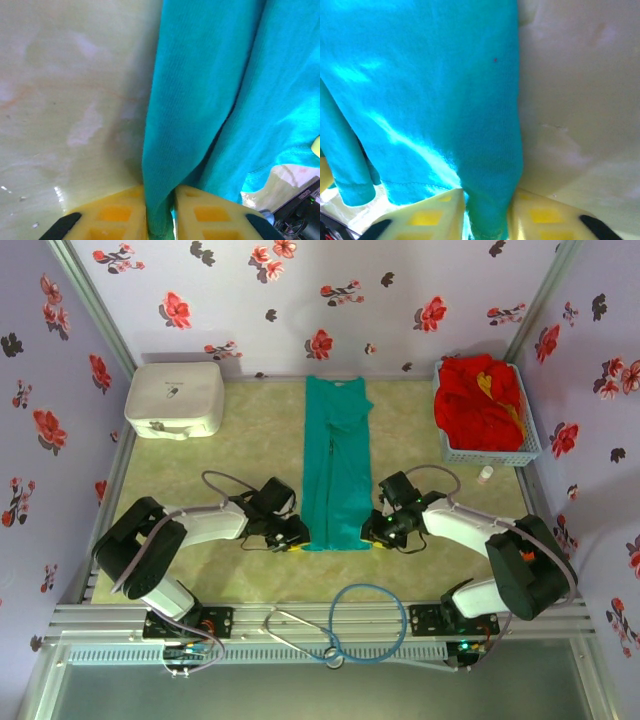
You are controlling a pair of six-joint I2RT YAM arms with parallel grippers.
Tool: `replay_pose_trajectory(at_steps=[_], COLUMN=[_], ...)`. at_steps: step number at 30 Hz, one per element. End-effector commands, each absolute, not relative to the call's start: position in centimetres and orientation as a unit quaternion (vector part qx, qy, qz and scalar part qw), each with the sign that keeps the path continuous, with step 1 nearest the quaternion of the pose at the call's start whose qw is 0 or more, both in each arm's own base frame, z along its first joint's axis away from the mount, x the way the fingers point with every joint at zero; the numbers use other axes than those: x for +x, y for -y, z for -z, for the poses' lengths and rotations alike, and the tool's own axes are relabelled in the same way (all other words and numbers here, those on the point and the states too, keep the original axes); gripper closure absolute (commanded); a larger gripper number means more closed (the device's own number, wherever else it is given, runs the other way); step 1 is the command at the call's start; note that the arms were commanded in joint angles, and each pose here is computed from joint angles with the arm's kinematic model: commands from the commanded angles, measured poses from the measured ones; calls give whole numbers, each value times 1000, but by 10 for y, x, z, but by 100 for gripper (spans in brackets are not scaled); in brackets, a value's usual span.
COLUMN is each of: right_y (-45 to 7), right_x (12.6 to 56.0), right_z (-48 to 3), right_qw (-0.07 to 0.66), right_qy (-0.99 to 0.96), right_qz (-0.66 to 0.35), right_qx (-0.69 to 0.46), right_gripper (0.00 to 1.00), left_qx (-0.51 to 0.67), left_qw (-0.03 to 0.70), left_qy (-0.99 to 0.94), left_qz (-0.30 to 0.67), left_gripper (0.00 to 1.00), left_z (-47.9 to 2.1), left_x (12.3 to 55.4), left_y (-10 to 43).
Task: Fold and stack the t-shirts
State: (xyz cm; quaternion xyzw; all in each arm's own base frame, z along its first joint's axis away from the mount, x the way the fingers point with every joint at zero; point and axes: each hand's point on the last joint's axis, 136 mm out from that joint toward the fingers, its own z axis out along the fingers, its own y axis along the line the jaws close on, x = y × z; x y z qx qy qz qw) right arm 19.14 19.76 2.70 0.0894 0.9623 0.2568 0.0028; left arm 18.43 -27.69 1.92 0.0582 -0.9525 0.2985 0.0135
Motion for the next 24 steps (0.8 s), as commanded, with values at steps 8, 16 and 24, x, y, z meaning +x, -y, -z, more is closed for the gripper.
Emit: replay_pose_trajectory(at_steps=[8,16,24], right_y=[-193,-177,-179], right_x=[186,170,199], right_z=[-28,-45,-101], right_qw=[20,34,114], right_qy=[-962,-962,-941], right_qz=[-253,-246,-279], right_qx=[97,115,155], right_gripper=[100,100,100], left_qx=[49,48,42], left_qw=[11,9,-32], left_qy=[953,953,944], left_qz=[-299,-298,-326], left_gripper=[100,100,100], left_z=[-26,-43,-94], left_x=[180,162,182], left_y=[287,293,303])
